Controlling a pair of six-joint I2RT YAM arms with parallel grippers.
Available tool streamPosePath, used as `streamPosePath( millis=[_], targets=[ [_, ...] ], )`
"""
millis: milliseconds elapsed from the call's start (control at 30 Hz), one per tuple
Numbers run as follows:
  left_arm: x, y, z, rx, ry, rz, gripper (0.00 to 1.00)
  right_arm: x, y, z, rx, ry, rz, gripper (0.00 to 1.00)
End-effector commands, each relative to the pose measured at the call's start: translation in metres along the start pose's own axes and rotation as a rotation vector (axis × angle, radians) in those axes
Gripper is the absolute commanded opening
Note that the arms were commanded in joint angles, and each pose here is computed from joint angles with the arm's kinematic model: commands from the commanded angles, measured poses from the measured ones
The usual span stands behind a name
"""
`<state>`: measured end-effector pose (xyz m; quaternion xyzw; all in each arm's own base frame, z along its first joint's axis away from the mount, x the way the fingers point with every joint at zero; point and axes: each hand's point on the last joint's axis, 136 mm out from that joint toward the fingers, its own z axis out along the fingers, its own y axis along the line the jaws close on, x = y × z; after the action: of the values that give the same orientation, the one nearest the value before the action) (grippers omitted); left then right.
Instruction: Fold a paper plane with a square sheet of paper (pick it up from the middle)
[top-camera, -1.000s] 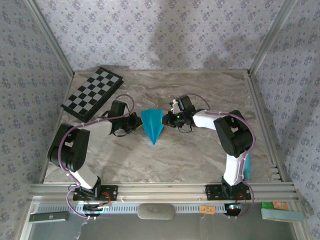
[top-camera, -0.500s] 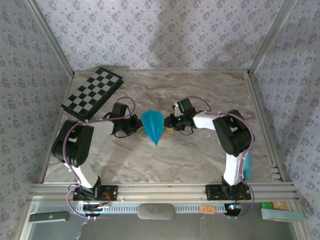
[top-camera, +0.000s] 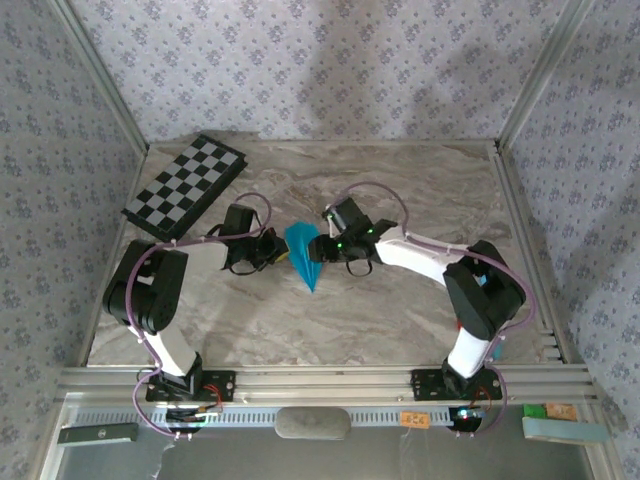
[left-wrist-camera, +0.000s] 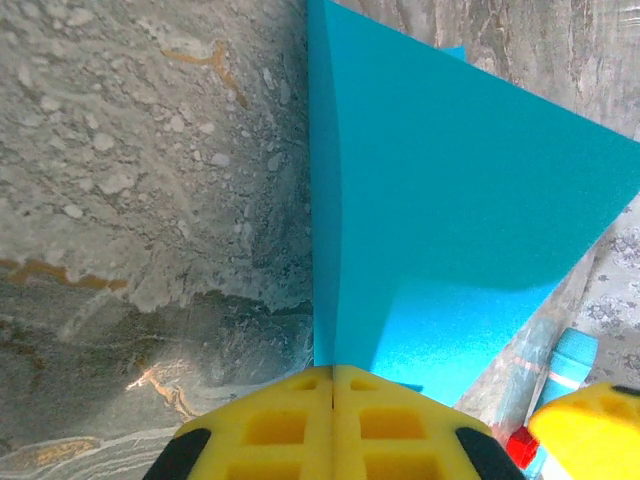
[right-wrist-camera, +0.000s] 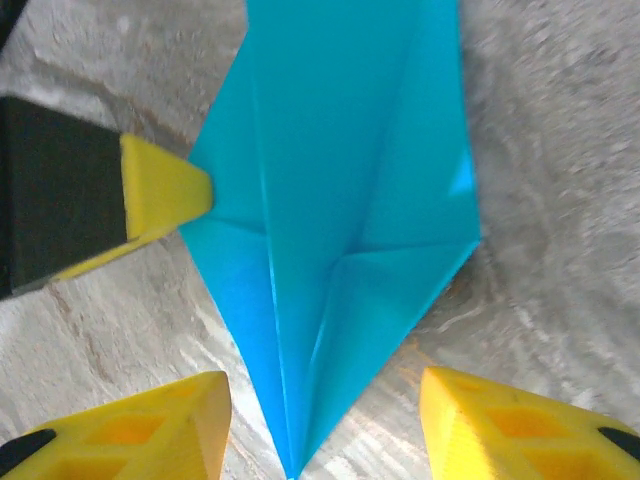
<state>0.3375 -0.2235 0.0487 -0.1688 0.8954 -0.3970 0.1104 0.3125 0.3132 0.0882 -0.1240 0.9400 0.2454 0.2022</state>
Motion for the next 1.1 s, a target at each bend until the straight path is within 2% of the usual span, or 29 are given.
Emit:
streamPosePath(
  millis=[0, 267, 600, 1067],
  targets=[
    [0.0, -0.009, 0.001, 0.032, 0.008, 0.007, 0.0, 0.011, -0.006, 0.012, 0.077, 0.056, -0.048, 0.54],
    [0.001, -0.01, 0.001, 0.036, 0.01, 0.008, 0.0, 0.009, 0.021, 0.035, 0.059, 0.105, -0.106, 0.56],
    [0.002, -0.011, 0.001, 0.041, 0.014, 0.009, 0.0, 0.014, 0.025, 0.05, 0.056, 0.151, -0.108, 0.57],
    [0.003, -0.01, 0.001, 0.039, 0.018, 0.004, 0.0, 0.015, 0.006, 0.057, 0.192, 0.184, -0.083, 0.4]
  ],
)
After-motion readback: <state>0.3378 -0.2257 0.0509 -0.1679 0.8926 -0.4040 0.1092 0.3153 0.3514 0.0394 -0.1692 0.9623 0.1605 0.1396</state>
